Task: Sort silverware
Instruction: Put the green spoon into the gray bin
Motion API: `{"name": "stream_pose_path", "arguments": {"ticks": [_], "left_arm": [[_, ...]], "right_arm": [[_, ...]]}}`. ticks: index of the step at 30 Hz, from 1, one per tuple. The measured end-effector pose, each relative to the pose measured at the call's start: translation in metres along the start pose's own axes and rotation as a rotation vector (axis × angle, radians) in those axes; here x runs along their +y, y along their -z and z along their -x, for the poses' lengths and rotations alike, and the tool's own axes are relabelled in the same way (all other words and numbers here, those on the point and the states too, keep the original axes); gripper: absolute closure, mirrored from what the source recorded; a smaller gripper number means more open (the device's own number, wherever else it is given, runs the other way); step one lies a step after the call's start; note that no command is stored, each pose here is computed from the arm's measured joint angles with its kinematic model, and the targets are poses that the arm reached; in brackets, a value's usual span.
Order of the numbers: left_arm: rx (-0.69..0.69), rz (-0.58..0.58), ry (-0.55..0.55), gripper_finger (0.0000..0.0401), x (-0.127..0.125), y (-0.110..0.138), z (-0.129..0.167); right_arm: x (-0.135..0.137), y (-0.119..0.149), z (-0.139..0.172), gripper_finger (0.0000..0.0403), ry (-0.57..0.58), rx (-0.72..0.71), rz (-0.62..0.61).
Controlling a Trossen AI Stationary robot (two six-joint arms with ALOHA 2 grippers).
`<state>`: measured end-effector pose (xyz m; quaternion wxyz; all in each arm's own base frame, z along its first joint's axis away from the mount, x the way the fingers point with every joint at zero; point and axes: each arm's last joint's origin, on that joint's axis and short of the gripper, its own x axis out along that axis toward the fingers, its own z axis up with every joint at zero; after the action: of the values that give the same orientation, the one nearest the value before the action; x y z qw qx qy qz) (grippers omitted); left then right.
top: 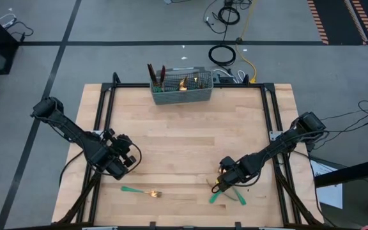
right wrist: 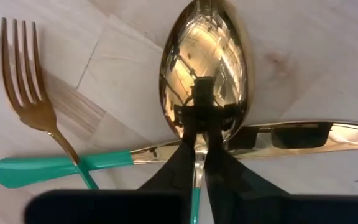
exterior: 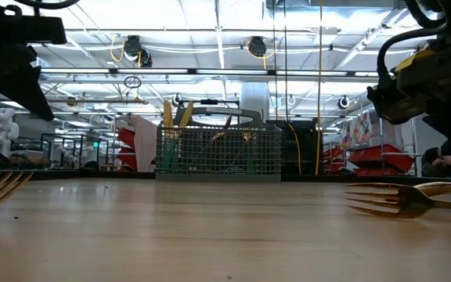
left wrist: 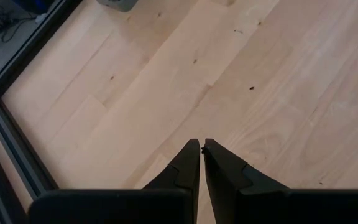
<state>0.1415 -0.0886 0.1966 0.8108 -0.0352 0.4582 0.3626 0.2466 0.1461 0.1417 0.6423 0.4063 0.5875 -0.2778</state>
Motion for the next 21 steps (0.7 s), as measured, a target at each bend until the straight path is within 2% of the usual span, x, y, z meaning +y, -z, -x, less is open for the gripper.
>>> {"name": "stream_pose_path", "arguments": {"ticks": [11, 21], "left_arm": [[-0.008, 0.001, -0.001, 0.0369, 0.000, 0.000, 0.000], [-0.036, 0.002, -0.009, 0.0369, 0.000, -0.001, 0.000]], "right_arm": [[0.002, 0.000, 0.000, 0.0399, -0.012, 0.001, -0.036], [0.011, -0.002, 0.020, 0.0402, 0.069, -0.002, -0.015]]}}
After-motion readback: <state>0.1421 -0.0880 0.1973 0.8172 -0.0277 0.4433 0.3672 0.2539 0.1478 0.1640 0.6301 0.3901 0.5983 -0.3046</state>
